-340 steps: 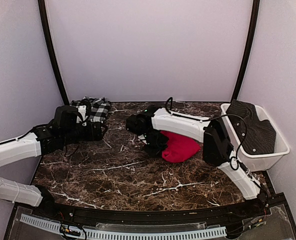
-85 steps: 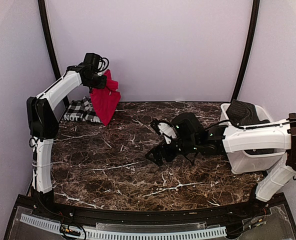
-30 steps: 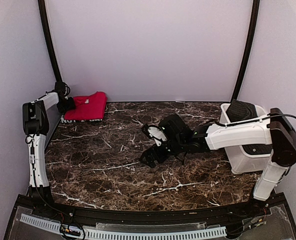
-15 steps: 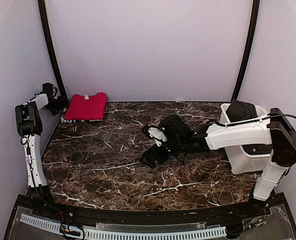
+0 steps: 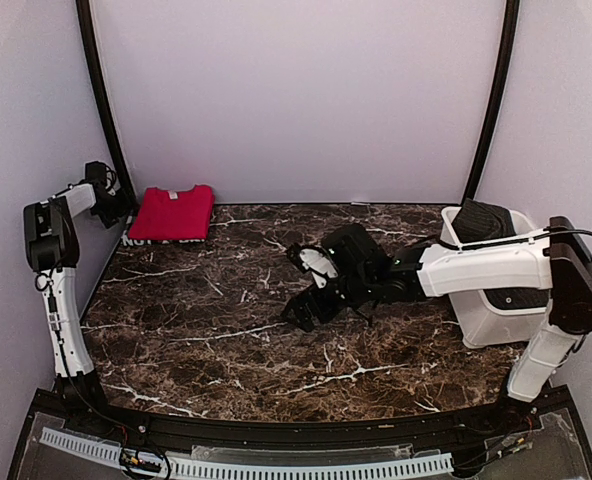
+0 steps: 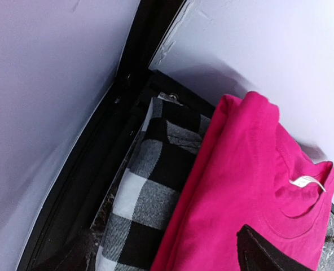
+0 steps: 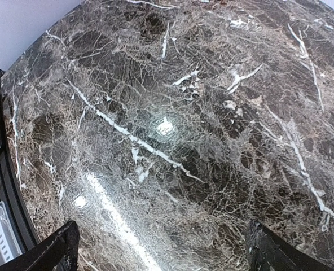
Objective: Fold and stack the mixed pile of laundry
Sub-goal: Reset both arms
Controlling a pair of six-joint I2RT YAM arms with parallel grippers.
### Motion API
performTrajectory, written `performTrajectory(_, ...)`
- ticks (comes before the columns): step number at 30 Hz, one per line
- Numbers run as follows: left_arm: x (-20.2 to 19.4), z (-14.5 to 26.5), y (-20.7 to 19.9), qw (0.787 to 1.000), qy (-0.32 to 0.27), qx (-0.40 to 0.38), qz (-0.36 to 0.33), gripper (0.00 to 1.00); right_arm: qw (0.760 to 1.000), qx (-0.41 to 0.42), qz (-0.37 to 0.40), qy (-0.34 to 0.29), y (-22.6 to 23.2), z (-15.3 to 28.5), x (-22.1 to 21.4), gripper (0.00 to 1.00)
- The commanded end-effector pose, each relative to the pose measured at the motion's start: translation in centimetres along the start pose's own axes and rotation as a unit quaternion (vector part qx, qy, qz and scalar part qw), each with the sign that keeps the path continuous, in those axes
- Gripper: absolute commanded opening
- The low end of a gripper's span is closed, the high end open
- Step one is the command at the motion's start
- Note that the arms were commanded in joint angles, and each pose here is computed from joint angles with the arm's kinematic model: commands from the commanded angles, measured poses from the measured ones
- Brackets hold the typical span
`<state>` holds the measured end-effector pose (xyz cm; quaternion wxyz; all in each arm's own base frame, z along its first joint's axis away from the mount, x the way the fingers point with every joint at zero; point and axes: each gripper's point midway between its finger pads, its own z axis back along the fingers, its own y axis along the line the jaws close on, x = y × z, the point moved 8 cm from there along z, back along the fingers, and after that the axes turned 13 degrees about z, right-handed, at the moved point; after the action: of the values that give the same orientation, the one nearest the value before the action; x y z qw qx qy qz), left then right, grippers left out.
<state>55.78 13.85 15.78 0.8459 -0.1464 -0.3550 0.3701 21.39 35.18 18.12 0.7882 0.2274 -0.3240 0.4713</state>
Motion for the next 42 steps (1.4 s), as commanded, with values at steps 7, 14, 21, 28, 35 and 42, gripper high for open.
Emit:
performTrajectory(7, 1.1, 12.3, -9.7, 0.984, -0.114, -0.03, -0.134, 0.99, 0.995, -0.054, -0.024, -0.083, -5.1, 6.8, 2.5, 0.98)
performTrajectory(14, -2.0, 18.3, -14.8, 0.975, -0.135, -0.074, -0.163, 0.99, 0.984, -0.106, -0.041, -0.138, -9.7, 12.8, 4.4, 0.99)
performTrajectory(21, -7.5, 22.4, -19.1, 0.967, -0.109, -0.105, -0.207, 0.99, 0.969, -0.148, -0.064, -0.188, -13.0, 18.4, 4.6, 0.99)
performTrajectory(28, -13.7, 24.6, -20.8, 0.955, -0.06, -0.134, -0.259, 0.99, 0.971, -0.142, -0.086, -0.174, -13.6, 18.3, 2.7, 0.98)
performTrajectory(35, -21.8, 23.8, -19.1, 0.949, 0.018, -0.129, -0.288, 0.99, 0.975, -0.074, -0.121, -0.169, -12.4, 15.7, -0.6, 0.99)
performTrajectory(42, -29.5, 22.1, -15.7, 0.947, 0.089, -0.132, -0.279, 0.99, 0.975, -0.018, -0.162, -0.153, -11.6, 12.5, -3.7, 0.99)
